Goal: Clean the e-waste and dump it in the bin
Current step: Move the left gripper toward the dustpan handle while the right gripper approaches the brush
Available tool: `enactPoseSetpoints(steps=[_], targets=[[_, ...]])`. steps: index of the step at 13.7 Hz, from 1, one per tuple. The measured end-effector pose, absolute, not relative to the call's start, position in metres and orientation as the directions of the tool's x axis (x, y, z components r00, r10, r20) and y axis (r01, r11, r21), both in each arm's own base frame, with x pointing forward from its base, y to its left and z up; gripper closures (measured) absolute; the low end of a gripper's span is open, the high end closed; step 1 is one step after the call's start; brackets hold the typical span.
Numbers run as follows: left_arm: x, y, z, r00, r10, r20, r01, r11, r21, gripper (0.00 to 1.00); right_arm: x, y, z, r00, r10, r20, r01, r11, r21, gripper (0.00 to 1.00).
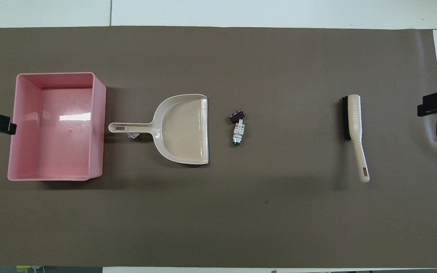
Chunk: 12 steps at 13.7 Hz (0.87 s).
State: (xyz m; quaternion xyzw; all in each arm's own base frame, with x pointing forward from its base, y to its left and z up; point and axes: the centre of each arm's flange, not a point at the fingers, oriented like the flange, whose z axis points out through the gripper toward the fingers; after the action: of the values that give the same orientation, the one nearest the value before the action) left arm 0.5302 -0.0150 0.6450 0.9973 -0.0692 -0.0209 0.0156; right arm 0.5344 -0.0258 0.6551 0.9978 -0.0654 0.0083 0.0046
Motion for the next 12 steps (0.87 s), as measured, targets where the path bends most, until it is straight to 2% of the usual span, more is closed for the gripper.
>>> enactPoseSetpoints(steps=[4, 12], targets=[[0.544, -0.021, 0.647, 0.988, -0.15, -0.035, -0.148, -0.988, 0.041, 0.0, 0.534, -0.026, 0.65, 0.991, -0.13, 0.007, -0.13, -0.991, 0.009, 0.0], [0.543, -0.03, 0.645, 0.985, -0.165, -0.042, -0.163, -0.986, 0.039, 0.0, 0.532, -0.025, 0.649, 0.992, -0.128, 0.004, -0.128, -0.992, 0.009, 0.0]])
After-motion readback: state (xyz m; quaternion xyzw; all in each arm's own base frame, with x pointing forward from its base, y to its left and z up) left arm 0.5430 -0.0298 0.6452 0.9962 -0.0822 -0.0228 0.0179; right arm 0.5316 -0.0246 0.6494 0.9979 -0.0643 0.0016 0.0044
